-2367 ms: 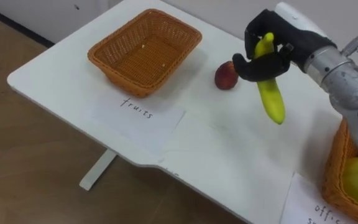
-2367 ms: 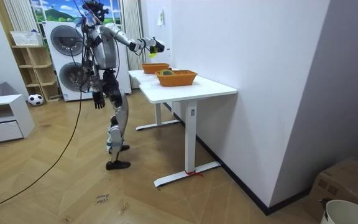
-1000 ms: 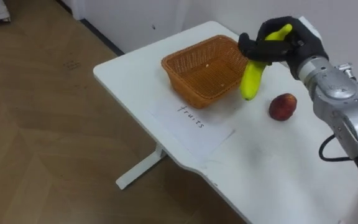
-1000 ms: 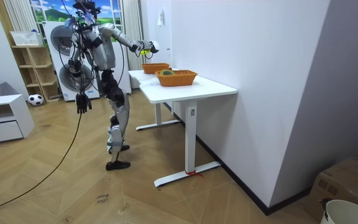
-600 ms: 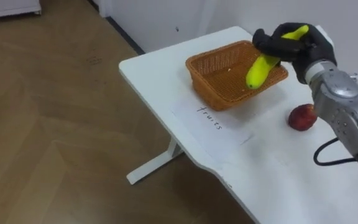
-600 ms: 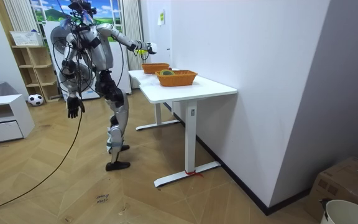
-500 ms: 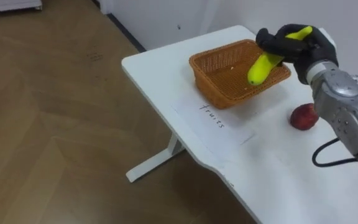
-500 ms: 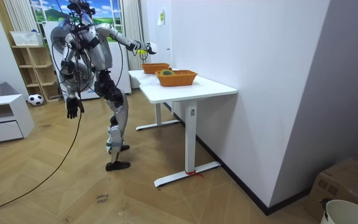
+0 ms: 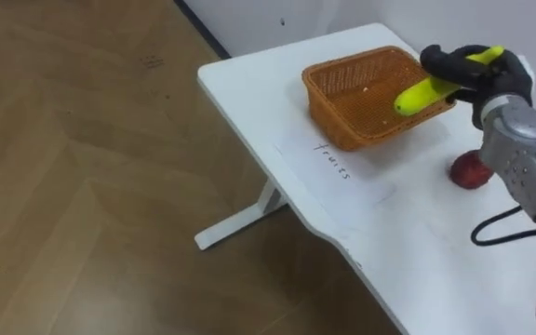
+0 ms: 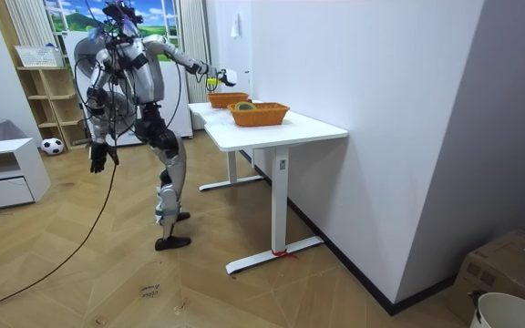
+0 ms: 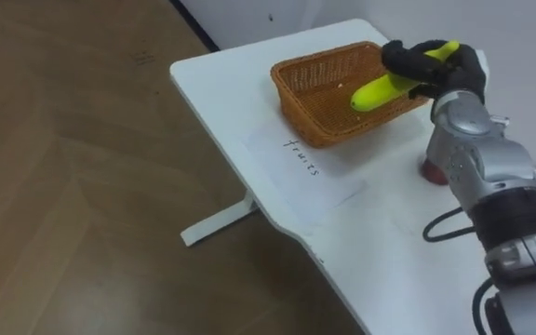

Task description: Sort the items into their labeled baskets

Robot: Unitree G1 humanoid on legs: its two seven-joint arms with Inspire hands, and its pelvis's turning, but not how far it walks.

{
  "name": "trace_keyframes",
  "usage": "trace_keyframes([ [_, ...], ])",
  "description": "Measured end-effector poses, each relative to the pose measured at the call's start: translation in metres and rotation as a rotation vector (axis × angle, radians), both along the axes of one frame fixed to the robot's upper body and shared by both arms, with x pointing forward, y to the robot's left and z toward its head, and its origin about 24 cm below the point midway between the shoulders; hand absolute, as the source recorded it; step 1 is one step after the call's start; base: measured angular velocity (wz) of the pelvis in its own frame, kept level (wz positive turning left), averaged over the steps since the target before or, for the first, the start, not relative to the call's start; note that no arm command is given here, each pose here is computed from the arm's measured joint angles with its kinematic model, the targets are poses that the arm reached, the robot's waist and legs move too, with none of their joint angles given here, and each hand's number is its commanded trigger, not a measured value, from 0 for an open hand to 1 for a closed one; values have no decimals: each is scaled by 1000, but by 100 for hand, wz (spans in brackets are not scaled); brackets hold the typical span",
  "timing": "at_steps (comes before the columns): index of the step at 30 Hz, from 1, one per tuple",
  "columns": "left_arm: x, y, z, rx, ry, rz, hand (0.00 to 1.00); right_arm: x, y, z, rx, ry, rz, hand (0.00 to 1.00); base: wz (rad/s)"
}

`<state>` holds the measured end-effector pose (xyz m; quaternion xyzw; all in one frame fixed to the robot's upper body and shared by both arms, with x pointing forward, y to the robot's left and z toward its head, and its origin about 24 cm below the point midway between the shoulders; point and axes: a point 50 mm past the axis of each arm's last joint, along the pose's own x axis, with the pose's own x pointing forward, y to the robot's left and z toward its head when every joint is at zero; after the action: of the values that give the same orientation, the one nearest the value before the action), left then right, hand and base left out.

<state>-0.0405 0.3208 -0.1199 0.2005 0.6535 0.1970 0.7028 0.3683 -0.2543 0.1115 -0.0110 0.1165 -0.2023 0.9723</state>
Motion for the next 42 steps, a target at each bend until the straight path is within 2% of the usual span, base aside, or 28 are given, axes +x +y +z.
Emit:
trace_keyframes([
  [1,3,0,0,-1,-6,-6,0,2,1,2,-3,-6,-4,0,0],
  [5,18,-2,-2,-11,-52,-29,0,10,9,12,1,-28,2,0,0],
  [8,23,-5,-4,-6,-61,-66,0,10,5,4,-5,9,-15,0,2],
  [17,24,-9,-8,-27,-62,-83,0,15,-4,11,7,-12,-43,0,1],
  [42,44,-9,-9,-41,-140,-64,0,19,-3,13,7,-10,22,0,0],
])
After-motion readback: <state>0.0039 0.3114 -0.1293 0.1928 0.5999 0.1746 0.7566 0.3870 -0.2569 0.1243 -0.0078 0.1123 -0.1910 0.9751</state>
